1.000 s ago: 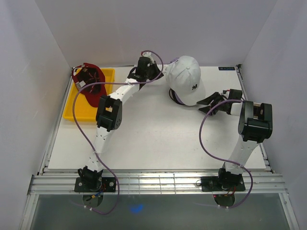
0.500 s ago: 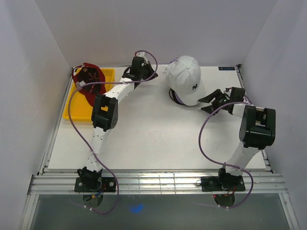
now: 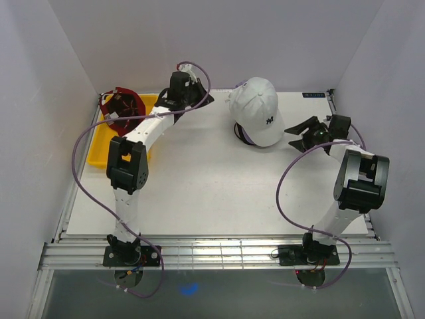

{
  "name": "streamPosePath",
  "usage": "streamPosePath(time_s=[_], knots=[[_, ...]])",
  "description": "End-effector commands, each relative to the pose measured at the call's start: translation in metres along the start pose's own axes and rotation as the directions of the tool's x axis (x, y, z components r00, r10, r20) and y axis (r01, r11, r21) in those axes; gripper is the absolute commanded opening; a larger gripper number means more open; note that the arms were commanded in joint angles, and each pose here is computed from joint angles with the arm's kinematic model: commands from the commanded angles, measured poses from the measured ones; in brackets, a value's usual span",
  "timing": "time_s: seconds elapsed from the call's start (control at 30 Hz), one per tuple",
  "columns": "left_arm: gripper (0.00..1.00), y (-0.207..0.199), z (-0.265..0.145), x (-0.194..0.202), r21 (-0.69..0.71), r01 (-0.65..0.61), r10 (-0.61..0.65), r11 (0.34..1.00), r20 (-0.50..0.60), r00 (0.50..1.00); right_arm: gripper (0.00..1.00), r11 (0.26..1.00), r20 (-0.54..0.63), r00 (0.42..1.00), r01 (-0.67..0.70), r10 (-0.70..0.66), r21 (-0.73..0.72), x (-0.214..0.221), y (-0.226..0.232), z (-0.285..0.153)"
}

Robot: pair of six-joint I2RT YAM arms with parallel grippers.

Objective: Stack the hats

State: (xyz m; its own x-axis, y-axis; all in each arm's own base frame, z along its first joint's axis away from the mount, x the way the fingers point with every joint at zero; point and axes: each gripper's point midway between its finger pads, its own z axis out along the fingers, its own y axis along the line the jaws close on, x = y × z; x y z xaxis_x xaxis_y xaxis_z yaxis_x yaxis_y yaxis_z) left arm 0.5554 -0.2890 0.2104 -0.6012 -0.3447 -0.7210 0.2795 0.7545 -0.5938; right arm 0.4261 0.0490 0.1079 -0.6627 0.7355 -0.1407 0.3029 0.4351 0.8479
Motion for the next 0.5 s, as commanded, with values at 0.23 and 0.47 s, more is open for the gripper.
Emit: streamPosePath(time_s=[0.23,0.47], knots=[[0.00,-0.050,-0.093,-0.013,0.087,-0.004,0.002,0.996,0.013,1.000,0.70,0.992,0.165,0.980,0.120,-0.110,-0.047,-0.089,0.050,0.034],[0.00,-0.062,-0.110,-0.012,0.111,-0.008,0.009,0.994,-0.010,1.000,0.71,0.972,0.102,0.971,0.225,-0.218,-0.070,-0.080,0.066,0.082]])
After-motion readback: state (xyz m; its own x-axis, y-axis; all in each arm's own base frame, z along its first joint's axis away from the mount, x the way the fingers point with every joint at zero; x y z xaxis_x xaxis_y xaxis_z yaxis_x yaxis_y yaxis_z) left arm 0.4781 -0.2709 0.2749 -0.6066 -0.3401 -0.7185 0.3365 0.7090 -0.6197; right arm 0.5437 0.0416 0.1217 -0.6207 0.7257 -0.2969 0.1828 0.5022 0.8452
